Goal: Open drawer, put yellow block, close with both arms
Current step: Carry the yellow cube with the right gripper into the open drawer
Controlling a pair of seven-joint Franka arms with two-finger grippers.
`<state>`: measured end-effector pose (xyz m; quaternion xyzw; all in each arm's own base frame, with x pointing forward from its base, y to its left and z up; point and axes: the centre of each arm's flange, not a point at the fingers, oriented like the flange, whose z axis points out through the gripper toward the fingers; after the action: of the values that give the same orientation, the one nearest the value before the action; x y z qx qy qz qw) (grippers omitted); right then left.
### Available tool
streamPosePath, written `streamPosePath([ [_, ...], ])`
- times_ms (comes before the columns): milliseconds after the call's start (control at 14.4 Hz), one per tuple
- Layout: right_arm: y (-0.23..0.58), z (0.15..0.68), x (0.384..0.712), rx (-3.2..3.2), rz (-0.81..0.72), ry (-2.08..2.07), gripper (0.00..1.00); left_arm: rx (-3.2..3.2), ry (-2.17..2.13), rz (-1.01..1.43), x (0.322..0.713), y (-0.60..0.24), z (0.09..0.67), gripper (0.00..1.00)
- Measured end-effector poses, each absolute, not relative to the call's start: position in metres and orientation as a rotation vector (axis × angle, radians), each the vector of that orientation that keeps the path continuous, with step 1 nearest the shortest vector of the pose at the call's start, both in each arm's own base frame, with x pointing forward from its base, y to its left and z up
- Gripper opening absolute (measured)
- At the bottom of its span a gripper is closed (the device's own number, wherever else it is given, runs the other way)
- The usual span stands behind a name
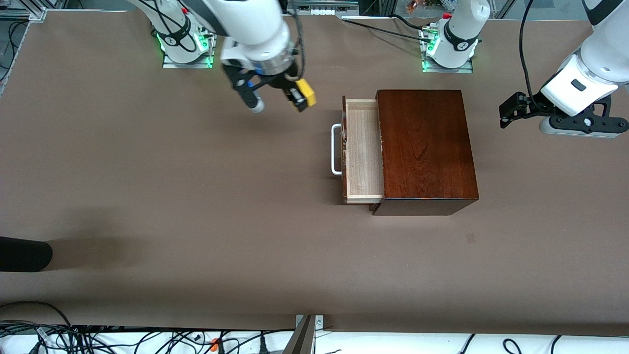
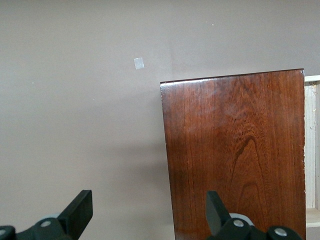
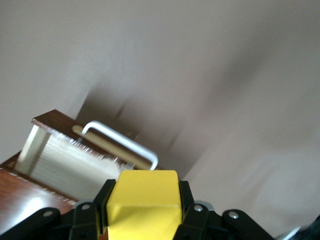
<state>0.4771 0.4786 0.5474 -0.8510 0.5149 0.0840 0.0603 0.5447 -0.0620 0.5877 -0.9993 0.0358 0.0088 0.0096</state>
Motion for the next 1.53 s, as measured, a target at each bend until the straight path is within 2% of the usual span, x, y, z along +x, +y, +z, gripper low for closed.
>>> streamPosePath([
  [278,0.532,0.518,0.488,-2.334,0.297,1.854,0.56,-3.120,0.112,0.032,0.544,-0.062,0.588,1.00],
  [557,0.570,0.466,0.498,-2.157,0.252,2.006,0.56,-3.120,0.112,0.035,0.544,-0.062,0.589,1.00],
  [904,0.592,0.408,0.500,-2.100,0.236,2.071,0.56,-3.120,0.112,0.039,0.544,-0.062,0.589,1.00],
  [1530,0.604,0.349,0.506,-2.075,0.266,2.084,0.56,-3.119,0.114,0.046,0.543,-0.062,0.588,1.00],
])
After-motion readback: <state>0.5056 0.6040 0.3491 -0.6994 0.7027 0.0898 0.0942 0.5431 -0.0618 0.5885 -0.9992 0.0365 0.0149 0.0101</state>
